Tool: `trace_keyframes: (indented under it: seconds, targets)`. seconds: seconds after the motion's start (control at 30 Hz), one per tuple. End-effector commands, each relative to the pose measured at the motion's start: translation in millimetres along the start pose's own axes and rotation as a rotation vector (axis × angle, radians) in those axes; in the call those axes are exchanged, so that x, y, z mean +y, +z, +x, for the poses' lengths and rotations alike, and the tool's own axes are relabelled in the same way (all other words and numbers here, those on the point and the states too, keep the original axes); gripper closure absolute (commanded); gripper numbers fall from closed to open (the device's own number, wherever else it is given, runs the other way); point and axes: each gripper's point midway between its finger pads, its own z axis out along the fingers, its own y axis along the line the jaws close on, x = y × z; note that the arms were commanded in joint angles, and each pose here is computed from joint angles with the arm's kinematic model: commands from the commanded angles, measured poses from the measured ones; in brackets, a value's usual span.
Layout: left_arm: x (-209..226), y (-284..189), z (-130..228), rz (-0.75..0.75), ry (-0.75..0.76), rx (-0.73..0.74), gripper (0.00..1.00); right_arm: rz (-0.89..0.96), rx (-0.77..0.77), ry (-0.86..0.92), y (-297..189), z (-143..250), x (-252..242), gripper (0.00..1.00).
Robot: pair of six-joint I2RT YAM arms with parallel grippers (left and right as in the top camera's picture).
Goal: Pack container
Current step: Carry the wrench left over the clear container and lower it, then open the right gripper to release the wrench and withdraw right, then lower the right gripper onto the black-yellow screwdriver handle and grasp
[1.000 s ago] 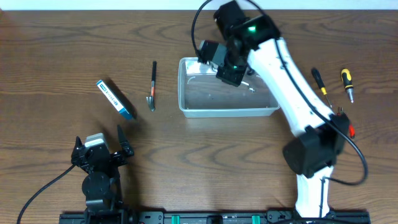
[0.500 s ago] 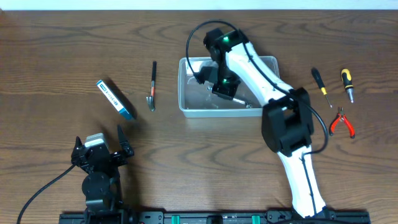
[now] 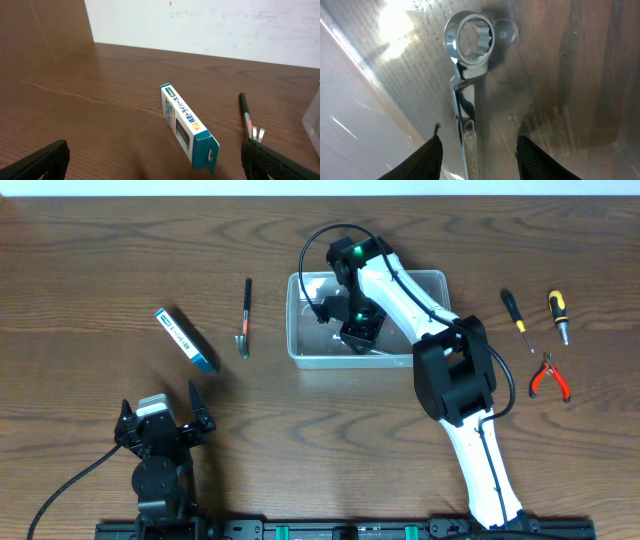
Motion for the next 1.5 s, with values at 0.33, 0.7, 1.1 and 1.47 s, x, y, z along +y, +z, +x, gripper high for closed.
trace_keyframes:
  seconds: [0.33, 0.7, 1.1, 1.47]
  targets:
    - [-1, 3, 14, 0.001, 0.02, 0.031, 0.02, 0.233, -0.287, 0.216, -147, -1, -16, 0.44]
    - [-1, 3, 14, 0.001, 0.02, 0.031, 0.02, 0.399, -0.417, 0.861, -242, 154, -82, 0.41]
    - [-1, 3, 14, 0.001, 0.02, 0.031, 0.02, 0.362, -0.322, 1.055, -196, 272, -147, 0.38]
    - [-1, 3, 14, 0.001, 0.02, 0.031, 0.02, 0.224, -0.295, 0.997, -102, 267, -170, 0.38]
